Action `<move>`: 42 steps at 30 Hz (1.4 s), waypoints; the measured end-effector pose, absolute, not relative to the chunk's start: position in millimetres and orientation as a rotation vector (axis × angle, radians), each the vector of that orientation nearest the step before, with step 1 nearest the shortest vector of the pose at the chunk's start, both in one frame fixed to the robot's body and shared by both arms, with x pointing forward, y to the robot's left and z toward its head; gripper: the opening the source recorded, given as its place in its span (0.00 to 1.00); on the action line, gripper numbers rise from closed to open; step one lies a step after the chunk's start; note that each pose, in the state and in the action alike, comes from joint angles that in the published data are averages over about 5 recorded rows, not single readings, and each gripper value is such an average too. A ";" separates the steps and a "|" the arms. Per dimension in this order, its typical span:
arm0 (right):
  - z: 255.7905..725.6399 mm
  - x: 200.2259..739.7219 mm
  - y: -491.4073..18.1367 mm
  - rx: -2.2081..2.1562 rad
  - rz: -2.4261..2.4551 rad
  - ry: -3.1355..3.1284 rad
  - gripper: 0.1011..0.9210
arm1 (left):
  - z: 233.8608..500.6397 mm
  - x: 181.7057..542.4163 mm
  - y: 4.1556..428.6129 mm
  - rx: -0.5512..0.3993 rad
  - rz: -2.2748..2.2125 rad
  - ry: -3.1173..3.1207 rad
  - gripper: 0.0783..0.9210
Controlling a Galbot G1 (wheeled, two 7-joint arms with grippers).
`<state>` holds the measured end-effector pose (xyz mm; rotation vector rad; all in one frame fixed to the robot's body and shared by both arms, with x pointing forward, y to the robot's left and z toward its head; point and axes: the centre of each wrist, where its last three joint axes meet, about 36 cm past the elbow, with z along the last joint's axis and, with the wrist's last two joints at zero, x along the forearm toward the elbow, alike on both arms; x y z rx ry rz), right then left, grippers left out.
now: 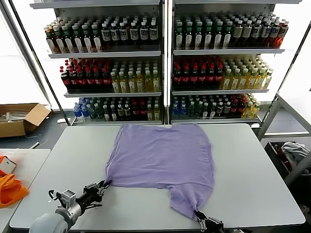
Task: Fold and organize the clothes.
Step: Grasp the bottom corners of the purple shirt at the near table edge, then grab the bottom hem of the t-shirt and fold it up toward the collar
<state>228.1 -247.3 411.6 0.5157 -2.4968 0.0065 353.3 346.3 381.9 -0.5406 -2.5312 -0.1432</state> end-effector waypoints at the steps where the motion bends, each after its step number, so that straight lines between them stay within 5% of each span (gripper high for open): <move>1: 412.7 227.7 -247.7 0.519 0.007 -2.499 0.01 | 382.9 352.6 346.5 -0.538 -0.144 -2.532 0.02; 26: 465.2 202.3 -261.0 0.634 0.004 -2.565 0.01 | 428.3 291.5 345.6 -0.560 -0.209 -2.500 0.01; 42: 455.7 281.8 -278.6 0.538 -0.099 -2.796 0.01 | 440.8 319.3 358.0 -0.634 -0.250 -2.433 0.01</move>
